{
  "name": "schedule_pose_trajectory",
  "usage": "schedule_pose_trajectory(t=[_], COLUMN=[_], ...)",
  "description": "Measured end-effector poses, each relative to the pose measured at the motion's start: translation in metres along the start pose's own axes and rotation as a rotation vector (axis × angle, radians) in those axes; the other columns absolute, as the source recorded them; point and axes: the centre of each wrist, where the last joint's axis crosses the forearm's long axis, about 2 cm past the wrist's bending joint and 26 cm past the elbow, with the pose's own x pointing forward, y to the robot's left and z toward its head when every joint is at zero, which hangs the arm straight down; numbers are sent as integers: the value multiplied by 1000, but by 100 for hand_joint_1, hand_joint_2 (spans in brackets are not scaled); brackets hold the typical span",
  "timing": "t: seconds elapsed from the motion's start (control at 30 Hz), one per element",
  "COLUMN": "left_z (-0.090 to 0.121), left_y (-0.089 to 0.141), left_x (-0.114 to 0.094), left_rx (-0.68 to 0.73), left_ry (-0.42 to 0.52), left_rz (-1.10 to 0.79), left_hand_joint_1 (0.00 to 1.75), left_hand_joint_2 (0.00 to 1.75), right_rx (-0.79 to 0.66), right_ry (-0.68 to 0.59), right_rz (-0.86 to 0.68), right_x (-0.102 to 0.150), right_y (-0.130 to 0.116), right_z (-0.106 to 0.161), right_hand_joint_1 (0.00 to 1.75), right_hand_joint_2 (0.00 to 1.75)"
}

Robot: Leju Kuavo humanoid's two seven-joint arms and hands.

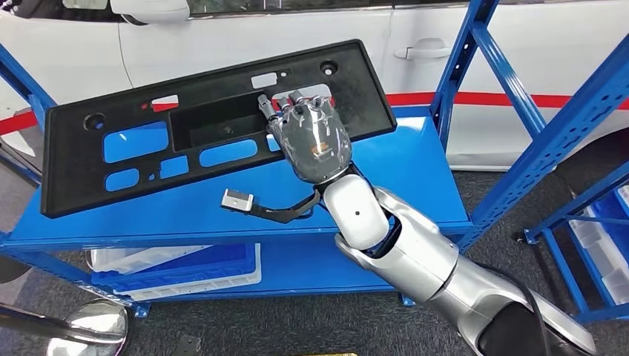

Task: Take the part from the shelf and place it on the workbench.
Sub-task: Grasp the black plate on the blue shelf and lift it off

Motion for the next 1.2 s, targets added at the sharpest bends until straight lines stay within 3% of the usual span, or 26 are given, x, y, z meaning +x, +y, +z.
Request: schedule_pose_trajectory(t=[0.07, 0.37, 0.7, 1.2], left_z=[1, 0, 1, 1], left_y=[-2, -2, -3, -1], left_x=[-1, 3, 1, -1], left_rx=[7, 15, 11, 16], left_ry=[17, 32, 44, 46], left_rz=[-24, -29, -24, -20], left_hand_joint_1=[0, 0, 0, 0], left_hand_joint_2=[175, 175, 175, 175], right_rx=[-100, -256, -253, -168], right_ry=[-8, 14, 34, 50], right_rz=[-7, -50, -89, -281], right_x=[1, -3, -5, -4], right_y=[-13, -29, -30, -36], right_z=[-2, -1, 3, -2], right_hand_joint_1=[175, 175, 175, 175], right_hand_joint_2=[175, 175, 175, 175])
